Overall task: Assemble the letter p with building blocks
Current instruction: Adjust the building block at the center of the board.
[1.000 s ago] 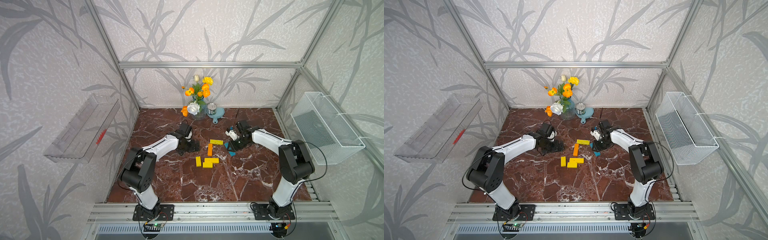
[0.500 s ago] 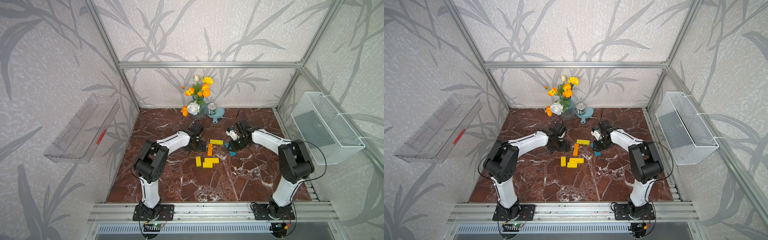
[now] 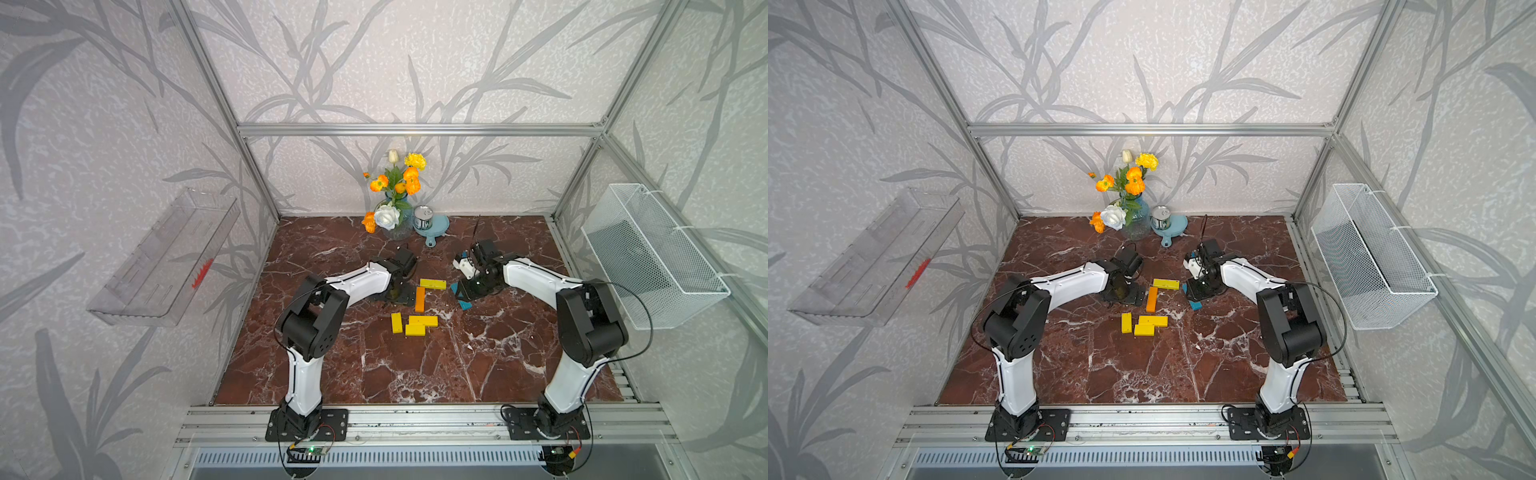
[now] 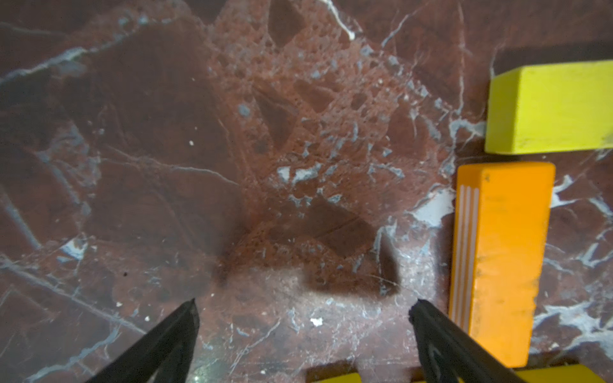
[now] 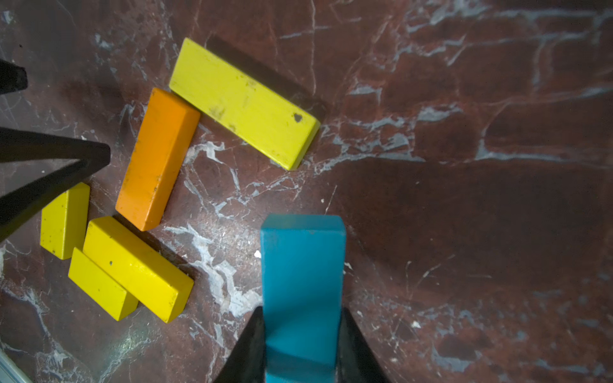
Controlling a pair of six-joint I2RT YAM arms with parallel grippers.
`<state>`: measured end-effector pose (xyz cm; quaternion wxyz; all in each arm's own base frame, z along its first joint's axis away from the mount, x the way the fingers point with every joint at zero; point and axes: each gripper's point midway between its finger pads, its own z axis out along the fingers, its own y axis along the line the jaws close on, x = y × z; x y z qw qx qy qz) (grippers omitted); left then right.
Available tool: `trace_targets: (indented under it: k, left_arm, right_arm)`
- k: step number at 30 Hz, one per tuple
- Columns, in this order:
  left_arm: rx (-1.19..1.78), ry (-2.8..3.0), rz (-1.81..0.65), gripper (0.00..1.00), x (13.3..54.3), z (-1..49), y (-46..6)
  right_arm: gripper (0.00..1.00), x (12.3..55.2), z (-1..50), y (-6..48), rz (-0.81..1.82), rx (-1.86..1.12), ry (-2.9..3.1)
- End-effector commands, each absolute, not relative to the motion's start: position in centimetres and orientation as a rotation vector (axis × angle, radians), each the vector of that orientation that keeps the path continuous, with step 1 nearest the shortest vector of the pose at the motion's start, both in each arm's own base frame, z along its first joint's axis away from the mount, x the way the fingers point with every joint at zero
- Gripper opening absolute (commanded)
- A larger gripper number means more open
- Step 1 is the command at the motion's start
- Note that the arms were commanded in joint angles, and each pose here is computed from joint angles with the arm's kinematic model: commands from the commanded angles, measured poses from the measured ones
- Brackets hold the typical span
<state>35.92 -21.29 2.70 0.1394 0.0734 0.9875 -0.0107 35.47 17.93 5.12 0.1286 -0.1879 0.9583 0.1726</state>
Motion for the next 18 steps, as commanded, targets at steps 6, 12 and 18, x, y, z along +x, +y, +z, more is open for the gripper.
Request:
trace_targets:
  k: [6, 12, 18]
  left_arm:
    - [0.207, 2.842, -0.036, 1.0, 36.2, 2.8, -21.6]
    - [0.209, 2.831, -0.057, 1.0, 36.3, 3.1, -21.9]
    - [0.202, 2.814, -0.086, 1.0, 36.4, 3.4, -22.1]
  right_arm:
    - [0.02, 35.9, 2.6, 17.0, 0.307, -0.44, 2.854]
    - [0.0, 36.6, 1.6, 17.0, 0.284, -0.357, 2.881]
    - [0.0, 36.6, 1.2, 17.3, 0.243, -0.306, 2.892]
